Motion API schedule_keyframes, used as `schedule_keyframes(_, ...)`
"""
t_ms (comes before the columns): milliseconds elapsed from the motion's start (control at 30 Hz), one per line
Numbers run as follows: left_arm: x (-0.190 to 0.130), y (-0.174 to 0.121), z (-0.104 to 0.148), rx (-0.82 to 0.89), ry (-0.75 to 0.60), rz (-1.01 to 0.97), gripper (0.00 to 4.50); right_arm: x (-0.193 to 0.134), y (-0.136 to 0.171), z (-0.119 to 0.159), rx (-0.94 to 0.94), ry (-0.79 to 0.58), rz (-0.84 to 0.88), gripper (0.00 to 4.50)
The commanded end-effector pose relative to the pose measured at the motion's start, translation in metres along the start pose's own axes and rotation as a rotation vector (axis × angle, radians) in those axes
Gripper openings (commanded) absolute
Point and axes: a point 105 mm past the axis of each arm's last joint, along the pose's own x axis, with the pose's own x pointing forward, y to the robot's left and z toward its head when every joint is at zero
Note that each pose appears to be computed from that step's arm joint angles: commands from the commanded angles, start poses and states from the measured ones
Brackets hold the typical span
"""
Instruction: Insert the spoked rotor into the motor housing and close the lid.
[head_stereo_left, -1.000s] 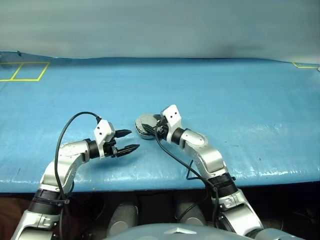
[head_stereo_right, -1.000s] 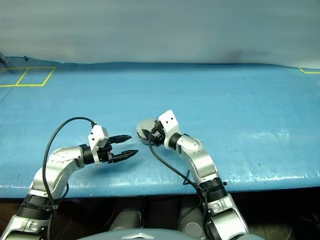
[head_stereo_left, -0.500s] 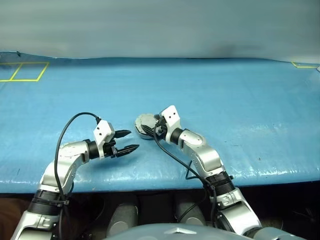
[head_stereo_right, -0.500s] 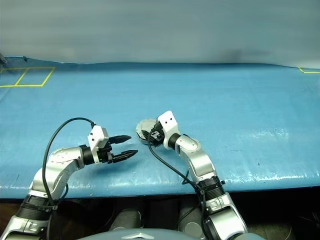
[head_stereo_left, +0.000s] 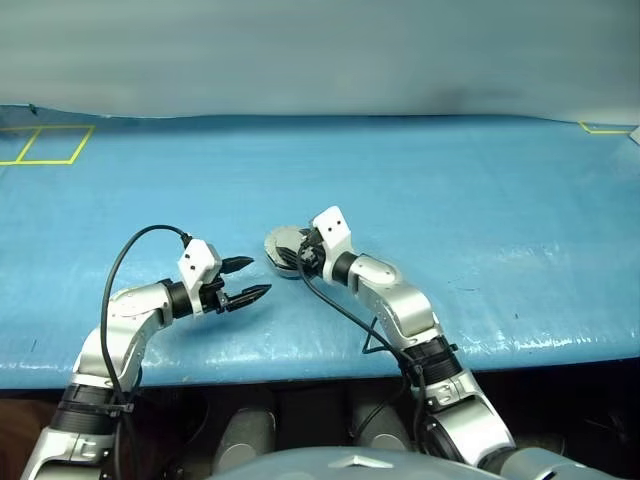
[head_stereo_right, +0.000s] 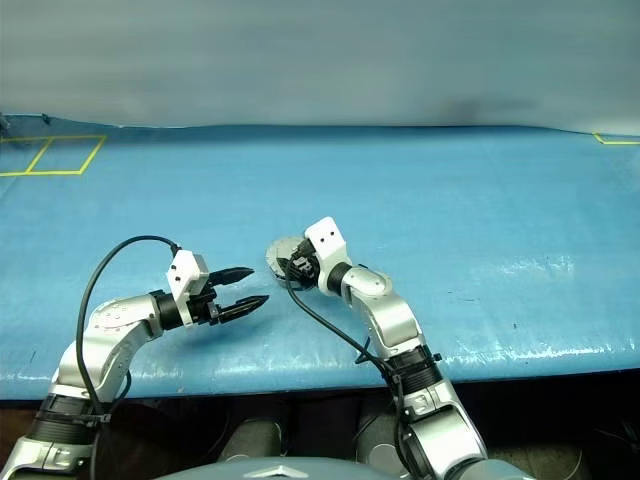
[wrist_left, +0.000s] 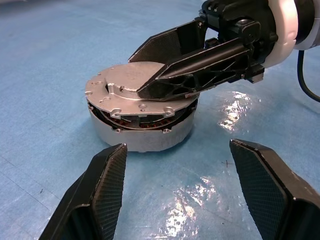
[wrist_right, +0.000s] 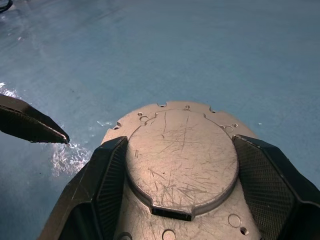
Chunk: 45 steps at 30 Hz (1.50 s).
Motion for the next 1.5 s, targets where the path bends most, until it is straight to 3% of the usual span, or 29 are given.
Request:
schedule_keyframes(33, -0.003, 0.000, 0.012, 0.050, -0.029, 0.010, 3.57, 0.007, 0.006, 0.017, -0.052, -0.035, 0.002, 3.00)
schedule_keyframes(300, -0.006, -0.001, 0.010, 0.049, -0.026, 0.020, 3.57, 0.001, 0.004, -0.001, -0.113, 0.024, 0.016, 3.00)
schedule_keyframes(667, 0.001, -0.003, 0.011, 0.047, -0.026, -0.004, 3.57, -0.004, -0.004, 0.001, -0.141, 0.015, 0.033, 3.00)
schedule_keyframes(1133, -0.003, -0.001, 0.013, 0.026, -0.046, 0.020, 3.57, -0.003, -0.012, -0.029, -0.151, 0.105, 0.020, 3.00)
schedule_keyframes(1433, 0.001, 0.022, 0.026, -0.068, -0.131, 0.175, 3.57, -0.004, -0.015, -0.037, -0.191, 0.141, 0.017, 3.00)
schedule_keyframes(1500, 0.004, 0.025, 0.027, -0.101, -0.145, 0.191, 3.18, -0.003, -0.015, -0.037, -0.193, 0.139, 0.016, 3.00)
